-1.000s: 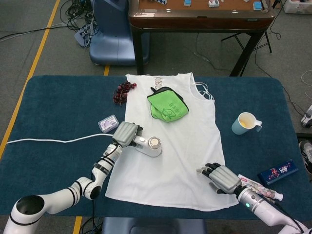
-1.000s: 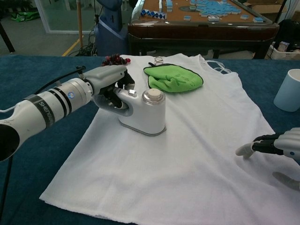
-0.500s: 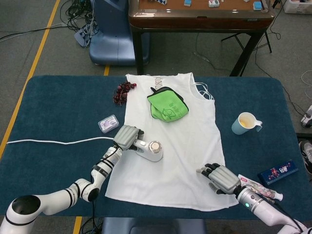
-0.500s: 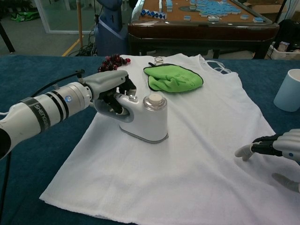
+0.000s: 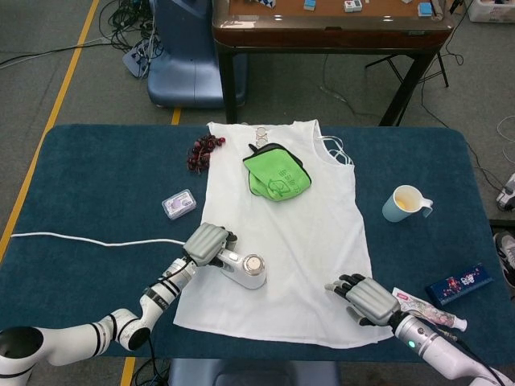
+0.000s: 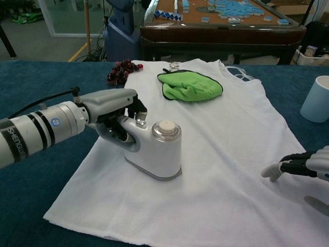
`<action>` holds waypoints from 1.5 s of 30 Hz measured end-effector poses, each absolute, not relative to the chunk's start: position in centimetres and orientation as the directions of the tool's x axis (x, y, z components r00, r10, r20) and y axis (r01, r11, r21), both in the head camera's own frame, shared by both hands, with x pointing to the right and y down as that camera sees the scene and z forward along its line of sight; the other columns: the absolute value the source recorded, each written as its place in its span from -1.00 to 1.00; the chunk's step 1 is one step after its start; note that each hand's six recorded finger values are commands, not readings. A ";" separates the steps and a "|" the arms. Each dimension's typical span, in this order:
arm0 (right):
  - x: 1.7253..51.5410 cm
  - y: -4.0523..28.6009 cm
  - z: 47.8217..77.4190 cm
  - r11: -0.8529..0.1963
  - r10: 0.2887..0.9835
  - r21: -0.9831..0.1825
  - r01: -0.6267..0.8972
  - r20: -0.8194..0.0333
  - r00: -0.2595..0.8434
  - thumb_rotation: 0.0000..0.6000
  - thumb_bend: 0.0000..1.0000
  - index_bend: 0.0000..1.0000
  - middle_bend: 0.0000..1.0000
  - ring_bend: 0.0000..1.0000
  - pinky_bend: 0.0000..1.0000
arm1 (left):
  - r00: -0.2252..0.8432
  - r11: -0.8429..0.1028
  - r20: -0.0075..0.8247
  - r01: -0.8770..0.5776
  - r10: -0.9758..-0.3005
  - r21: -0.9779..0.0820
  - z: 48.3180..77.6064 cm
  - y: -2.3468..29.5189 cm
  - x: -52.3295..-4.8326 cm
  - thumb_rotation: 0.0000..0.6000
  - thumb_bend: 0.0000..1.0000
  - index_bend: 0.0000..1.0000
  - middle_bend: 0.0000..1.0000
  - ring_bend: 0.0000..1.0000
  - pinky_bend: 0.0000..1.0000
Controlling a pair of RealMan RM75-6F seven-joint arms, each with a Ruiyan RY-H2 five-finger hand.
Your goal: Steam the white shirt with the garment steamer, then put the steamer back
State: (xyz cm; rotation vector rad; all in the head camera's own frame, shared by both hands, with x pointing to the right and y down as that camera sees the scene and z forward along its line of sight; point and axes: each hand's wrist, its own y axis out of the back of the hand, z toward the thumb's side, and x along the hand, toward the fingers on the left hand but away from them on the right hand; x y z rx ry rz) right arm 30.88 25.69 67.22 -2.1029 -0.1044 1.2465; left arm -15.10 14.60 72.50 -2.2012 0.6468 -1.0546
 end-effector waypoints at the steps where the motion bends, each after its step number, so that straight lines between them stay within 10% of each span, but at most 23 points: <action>1: 30.9 25.7 67.1 -0.765 0.391 -0.589 -0.261 -0.747 0.538 1.00 0.15 -0.74 -0.55 -0.73 -0.60 | 0.567 -0.696 0.511 -0.163 -0.646 -0.699 72.4 14.8 -15.2 1.00 -0.66 0.56 0.20 0.01 0.17; 45: 30.9 25.9 66.9 -0.766 0.395 -0.583 -0.270 -0.758 0.519 1.00 0.15 -0.74 -0.54 -0.73 -0.60 | 0.407 -0.591 0.464 -0.283 -0.787 -0.755 75.7 8.3 -18.9 1.00 -0.66 0.56 0.20 0.01 0.17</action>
